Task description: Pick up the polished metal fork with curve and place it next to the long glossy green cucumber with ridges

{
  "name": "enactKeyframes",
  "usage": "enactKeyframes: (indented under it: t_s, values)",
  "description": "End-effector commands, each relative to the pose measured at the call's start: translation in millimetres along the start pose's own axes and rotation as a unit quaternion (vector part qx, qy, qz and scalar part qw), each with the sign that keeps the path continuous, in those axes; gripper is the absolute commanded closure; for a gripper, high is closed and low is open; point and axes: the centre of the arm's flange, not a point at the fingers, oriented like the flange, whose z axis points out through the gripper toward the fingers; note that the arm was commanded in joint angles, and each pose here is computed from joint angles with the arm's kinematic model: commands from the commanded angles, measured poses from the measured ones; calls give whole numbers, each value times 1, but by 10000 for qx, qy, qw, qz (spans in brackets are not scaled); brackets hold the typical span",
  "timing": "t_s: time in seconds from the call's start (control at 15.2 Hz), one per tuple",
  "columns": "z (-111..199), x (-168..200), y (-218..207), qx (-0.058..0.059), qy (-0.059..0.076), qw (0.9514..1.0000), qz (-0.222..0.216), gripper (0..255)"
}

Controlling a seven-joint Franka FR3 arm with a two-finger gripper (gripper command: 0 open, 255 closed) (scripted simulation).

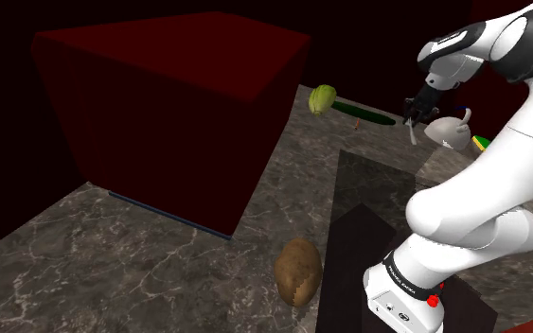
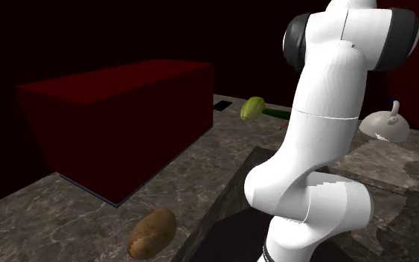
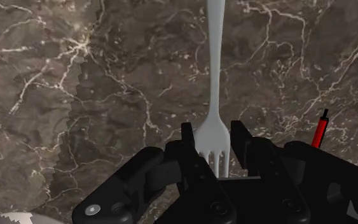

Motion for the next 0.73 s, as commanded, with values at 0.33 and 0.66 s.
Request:
enactKeyframes:
  t_s: [0.33, 0.66]
  values:
    - [0, 72, 59, -1, 3, 10000, -10, 255]
    - [12, 105, 87, -1, 3, 10000, -10, 255]
